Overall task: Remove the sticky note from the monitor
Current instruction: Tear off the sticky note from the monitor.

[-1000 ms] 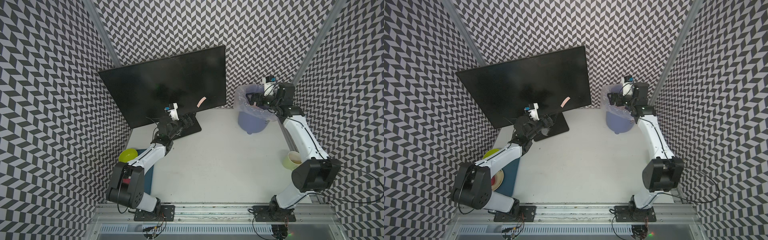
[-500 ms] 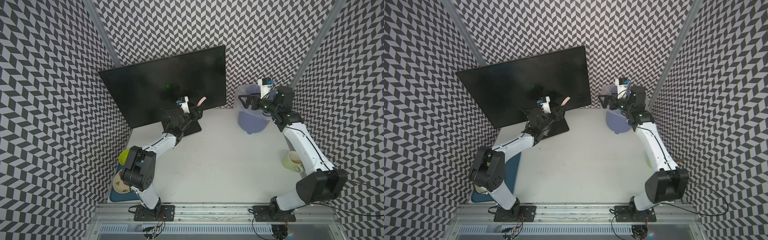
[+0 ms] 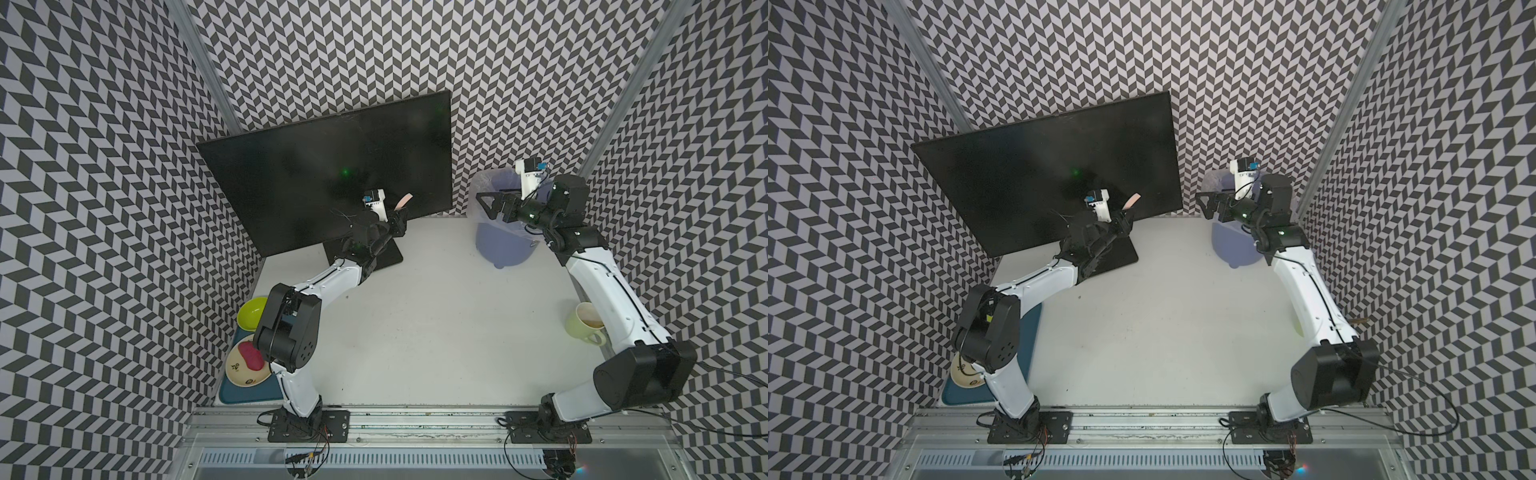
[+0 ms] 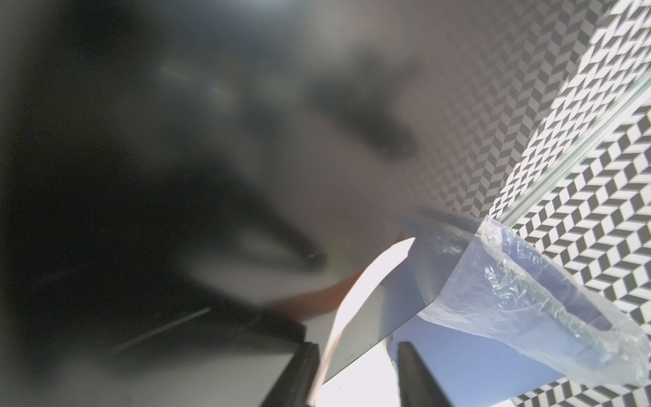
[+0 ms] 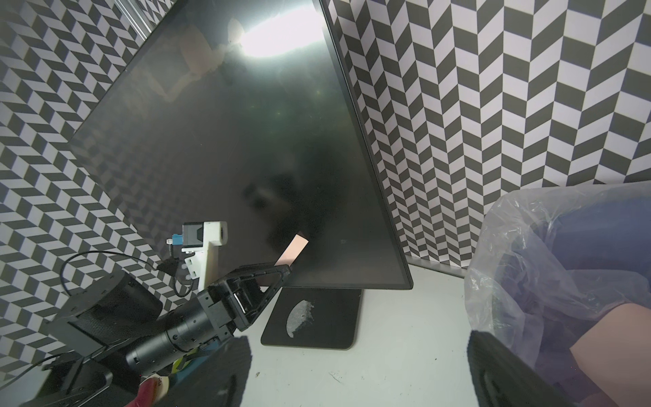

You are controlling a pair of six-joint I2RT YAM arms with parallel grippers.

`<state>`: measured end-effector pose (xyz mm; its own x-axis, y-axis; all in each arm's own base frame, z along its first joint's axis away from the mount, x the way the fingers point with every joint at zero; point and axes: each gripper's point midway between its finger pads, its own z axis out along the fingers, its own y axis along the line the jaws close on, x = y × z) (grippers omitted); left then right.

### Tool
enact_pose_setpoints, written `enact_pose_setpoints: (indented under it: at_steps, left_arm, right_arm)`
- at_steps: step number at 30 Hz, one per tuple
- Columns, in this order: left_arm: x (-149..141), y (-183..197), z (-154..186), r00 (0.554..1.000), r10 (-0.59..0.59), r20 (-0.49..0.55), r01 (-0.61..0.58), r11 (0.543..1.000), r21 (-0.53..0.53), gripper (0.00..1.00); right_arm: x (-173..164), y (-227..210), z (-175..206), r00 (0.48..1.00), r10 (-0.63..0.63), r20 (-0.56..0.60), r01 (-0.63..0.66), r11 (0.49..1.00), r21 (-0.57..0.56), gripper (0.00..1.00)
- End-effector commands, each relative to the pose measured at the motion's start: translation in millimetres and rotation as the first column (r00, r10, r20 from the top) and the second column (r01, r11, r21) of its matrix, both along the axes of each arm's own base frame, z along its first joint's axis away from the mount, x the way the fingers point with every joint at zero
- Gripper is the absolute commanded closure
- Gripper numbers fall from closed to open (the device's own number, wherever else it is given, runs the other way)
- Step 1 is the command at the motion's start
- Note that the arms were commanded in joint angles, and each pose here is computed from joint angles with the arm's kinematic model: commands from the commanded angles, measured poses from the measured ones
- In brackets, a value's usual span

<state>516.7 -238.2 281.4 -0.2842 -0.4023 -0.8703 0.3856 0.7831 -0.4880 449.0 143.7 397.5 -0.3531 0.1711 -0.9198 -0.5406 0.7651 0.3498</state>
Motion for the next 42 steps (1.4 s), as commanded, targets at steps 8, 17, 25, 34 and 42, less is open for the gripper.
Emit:
enact_pose_setpoints:
  at_steps: [8, 17, 25, 34, 42]
  left_arm:
    - [-2.8, -0.1, 23.4, 0.998, -0.021, 0.060, 0.021, 1.000, -0.007, 1.00]
    - [-31.4, -4.1, 47.9, 0.987, -0.094, 0.128, 0.096, 0.995, -0.009, 1.00]
    - [-66.2, -11.6, 73.6, 0.969, -0.180, 0.170, 0.197, 0.976, -0.089, 1.00]
    - [-111.4, -37.1, 108.6, 0.919, -0.314, 0.237, 0.373, 0.887, -0.273, 1.00]
    - [-144.1, -60.0, 125.4, 0.868, -0.407, 0.284, 0.483, 0.826, -0.292, 1.00]
  right_arm:
    - [-11.3, 6.0, 15.9, 0.998, 0.032, 0.059, -0.033, 0.999, 0.022, 0.01]
    - [-16.8, 10.0, 5.1, 0.998, 0.057, 0.027, -0.058, 0.997, 0.043, 0.01]
    - [-40.8, 37.2, -3.2, 0.979, 0.203, -0.024, -0.192, 0.952, 0.238, 0.01]
    - [-68.5, 98.9, 16.0, 0.895, 0.443, 0.044, -0.416, 0.797, 0.438, 0.11]
    - [-68.1, 127.6, 19.1, 0.829, 0.556, 0.057, -0.512, 0.716, 0.475, 0.30]
